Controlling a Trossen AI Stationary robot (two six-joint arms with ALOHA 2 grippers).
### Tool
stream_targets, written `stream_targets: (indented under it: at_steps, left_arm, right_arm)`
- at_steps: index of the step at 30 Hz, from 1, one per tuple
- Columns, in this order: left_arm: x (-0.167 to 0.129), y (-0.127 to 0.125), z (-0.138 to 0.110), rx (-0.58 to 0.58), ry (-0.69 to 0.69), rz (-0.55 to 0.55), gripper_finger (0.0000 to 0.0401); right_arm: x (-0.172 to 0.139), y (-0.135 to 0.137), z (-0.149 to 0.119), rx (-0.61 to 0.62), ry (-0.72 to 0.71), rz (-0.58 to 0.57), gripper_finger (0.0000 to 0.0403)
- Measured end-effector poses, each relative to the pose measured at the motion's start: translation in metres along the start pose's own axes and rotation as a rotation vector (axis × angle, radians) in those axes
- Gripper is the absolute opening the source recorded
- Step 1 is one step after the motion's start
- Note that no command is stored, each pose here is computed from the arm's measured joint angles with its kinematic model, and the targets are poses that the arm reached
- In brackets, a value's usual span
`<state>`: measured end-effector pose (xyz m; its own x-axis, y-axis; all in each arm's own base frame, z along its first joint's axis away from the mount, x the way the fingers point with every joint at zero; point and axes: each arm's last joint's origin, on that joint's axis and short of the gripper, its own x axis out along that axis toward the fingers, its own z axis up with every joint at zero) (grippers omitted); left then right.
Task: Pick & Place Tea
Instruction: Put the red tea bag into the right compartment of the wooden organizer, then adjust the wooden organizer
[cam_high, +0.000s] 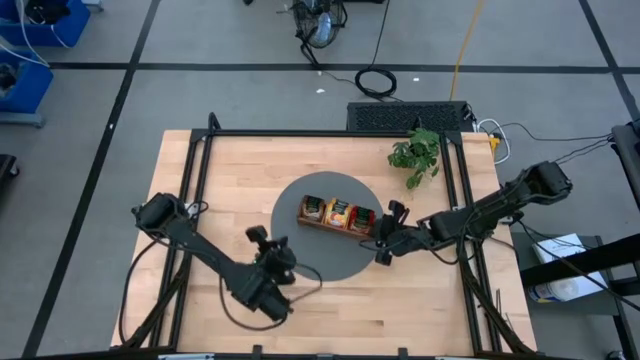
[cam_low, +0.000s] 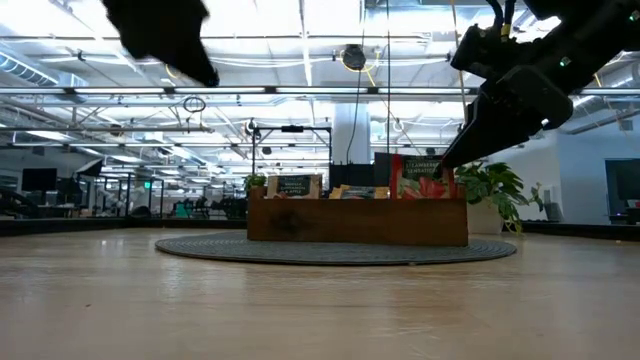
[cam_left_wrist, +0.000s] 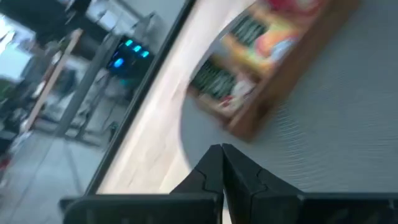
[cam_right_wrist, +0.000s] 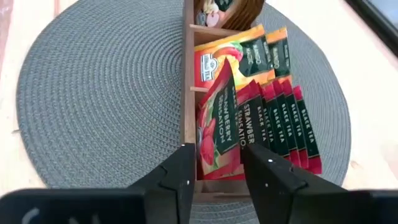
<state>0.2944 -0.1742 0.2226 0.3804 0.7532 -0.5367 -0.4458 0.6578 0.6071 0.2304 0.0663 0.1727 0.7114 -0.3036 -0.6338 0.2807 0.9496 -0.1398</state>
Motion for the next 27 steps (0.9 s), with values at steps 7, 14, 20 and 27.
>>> stream_targets:
  at_steps: [7,14,20,27]
  left_arm:
    - [0.046,0.013,-0.024,-0.024,0.140,0.052,0.0004]
    - [0.087,0.024,-0.045,-0.085,0.177,-0.024,0.0003]
    - [0.118,0.036,-0.057,-0.153,0.191,-0.164,0.0003]
    - [0.145,0.044,-0.056,-0.179,0.222,-0.199,0.0003]
  right_arm:
    - [-0.011,0.004,0.004,-0.025,-0.052,0.028,0.0112]
    - [-0.023,0.017,0.005,-0.048,-0.111,0.088,0.0092]
    - [-0.018,0.032,-0.006,-0.107,-0.076,0.112,0.0016]
    - [0.001,0.043,-0.018,-0.092,-0.030,0.101,0.0003]
